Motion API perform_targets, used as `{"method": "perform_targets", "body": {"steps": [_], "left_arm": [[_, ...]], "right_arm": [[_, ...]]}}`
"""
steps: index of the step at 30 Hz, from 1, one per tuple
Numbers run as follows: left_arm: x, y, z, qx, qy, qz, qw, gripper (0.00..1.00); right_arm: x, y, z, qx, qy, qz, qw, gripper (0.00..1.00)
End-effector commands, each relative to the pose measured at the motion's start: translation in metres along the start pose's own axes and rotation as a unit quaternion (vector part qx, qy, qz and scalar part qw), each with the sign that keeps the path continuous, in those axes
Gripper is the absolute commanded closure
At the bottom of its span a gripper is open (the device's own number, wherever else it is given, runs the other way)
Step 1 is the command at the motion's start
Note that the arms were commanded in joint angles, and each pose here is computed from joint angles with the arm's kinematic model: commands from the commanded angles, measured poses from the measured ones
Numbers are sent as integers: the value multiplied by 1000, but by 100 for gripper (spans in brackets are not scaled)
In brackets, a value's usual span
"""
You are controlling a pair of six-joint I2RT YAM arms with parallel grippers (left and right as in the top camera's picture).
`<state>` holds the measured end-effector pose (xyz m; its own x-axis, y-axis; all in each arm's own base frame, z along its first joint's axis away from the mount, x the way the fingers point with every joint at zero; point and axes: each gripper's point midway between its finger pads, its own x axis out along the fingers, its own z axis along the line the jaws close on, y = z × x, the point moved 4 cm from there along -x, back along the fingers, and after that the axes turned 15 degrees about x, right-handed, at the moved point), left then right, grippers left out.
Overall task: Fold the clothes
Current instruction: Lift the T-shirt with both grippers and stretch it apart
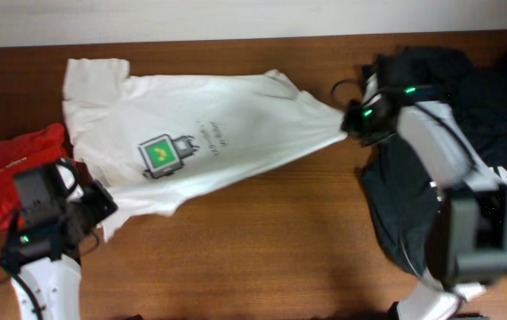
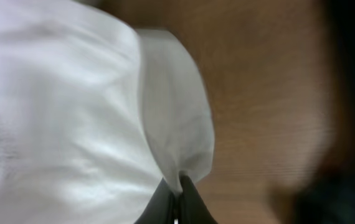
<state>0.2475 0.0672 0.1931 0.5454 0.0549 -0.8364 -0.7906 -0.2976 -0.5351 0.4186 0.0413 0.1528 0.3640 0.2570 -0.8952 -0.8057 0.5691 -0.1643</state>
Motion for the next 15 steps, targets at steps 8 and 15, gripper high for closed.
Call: {"method": "perform_targets", "body": {"steps": [8, 15], "left_arm": [[-97, -117, -34, 101, 51, -95, 989, 99], [-218, -179, -42, 120, 10, -279, 953, 100]], "right_arm": [[-218, 19, 43, -88, -77, -180, 977, 96], [-330, 47, 58, -141, -149, -298, 932, 96]]}}
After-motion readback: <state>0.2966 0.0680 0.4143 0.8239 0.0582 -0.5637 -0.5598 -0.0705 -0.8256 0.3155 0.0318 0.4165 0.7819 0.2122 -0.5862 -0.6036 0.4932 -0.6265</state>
